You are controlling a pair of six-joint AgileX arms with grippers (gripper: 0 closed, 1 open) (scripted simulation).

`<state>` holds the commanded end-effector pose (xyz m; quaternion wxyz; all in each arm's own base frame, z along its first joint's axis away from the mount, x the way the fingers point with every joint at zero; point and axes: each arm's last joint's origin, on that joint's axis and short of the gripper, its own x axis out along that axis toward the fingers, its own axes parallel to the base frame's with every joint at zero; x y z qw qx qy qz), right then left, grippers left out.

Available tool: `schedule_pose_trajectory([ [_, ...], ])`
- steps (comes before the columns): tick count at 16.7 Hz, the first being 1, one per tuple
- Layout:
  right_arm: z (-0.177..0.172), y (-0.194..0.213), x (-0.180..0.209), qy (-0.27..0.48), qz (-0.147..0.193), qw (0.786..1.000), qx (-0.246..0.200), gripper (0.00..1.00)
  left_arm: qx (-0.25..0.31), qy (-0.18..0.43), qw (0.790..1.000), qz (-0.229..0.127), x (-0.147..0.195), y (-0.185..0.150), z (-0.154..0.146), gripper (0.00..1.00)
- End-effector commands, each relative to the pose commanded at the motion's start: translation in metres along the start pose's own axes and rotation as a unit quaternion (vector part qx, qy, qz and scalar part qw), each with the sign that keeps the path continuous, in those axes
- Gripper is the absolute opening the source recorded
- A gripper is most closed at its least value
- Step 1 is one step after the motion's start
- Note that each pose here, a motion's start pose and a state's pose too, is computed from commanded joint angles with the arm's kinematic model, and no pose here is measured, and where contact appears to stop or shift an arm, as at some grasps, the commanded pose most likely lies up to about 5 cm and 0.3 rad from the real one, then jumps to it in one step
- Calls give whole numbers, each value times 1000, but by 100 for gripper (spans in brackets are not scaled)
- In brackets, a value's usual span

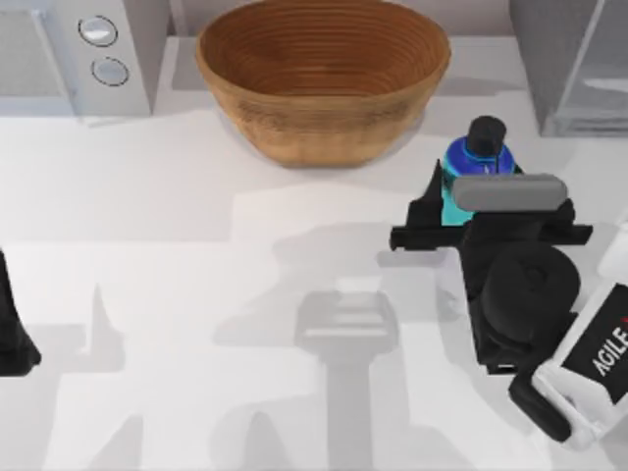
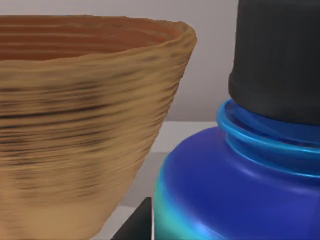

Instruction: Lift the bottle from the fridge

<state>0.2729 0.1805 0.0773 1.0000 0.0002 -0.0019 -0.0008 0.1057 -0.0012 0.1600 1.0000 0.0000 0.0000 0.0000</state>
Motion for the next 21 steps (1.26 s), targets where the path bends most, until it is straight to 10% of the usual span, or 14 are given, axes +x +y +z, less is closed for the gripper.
schedule_pose_trajectory([
  [2,0,0,0,0,0,1000,0,0,0,0,1000,0,0,0,0,100],
  [15,0,0,0,0,0,1000,0,98,0,0,1000,0,0,0,0,100],
  [21,0,0,0,0,0,1000,0,100,0,0,1000,0,0,0,0,100],
])
